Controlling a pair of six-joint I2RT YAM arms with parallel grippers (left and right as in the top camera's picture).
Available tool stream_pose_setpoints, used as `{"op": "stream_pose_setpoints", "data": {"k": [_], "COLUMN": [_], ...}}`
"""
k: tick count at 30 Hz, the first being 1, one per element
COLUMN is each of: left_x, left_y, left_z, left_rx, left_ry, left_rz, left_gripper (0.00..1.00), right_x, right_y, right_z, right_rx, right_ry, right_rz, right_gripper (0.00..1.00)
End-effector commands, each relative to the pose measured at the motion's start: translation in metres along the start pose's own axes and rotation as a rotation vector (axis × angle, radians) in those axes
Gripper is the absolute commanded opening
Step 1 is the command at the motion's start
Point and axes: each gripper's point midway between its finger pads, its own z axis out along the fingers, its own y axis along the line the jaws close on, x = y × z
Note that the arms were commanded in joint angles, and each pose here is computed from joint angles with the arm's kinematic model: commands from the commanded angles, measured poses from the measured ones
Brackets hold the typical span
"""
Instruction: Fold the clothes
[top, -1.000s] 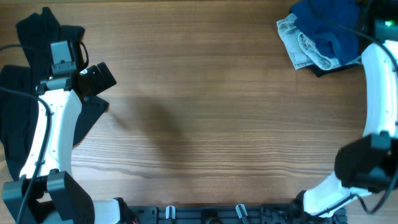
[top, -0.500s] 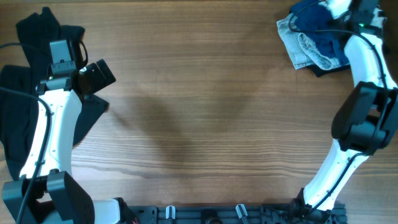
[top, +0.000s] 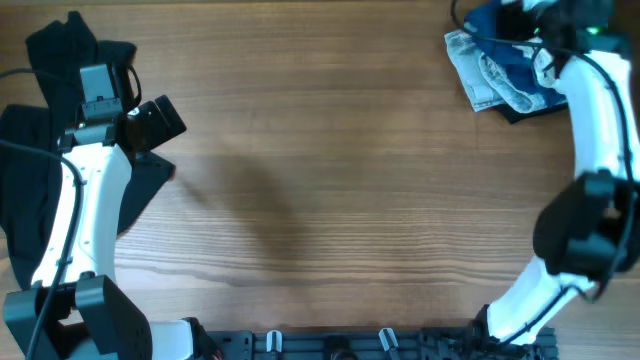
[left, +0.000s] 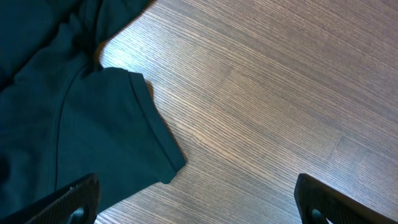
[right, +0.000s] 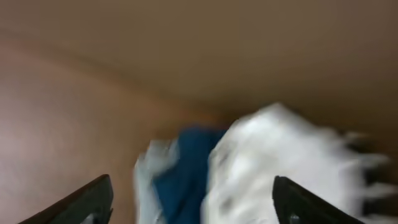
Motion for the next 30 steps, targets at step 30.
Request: {"op": "stream_pose_setpoints", "data": {"k": [30], "left_x": [0.003], "left_y": [0.001], "left_z": [0.008], "left_rx": [-0.005], "left_ry": [0.024], "left_rz": [-0.014], "left_gripper": [1.0], "right_x": [0.012], "right_y": [-0.127], "right_z": [-0.052], "right_rx": [0.169], "right_ry": [-0.168], "right_rz": [0.467], "right_gripper": [1.0]}}
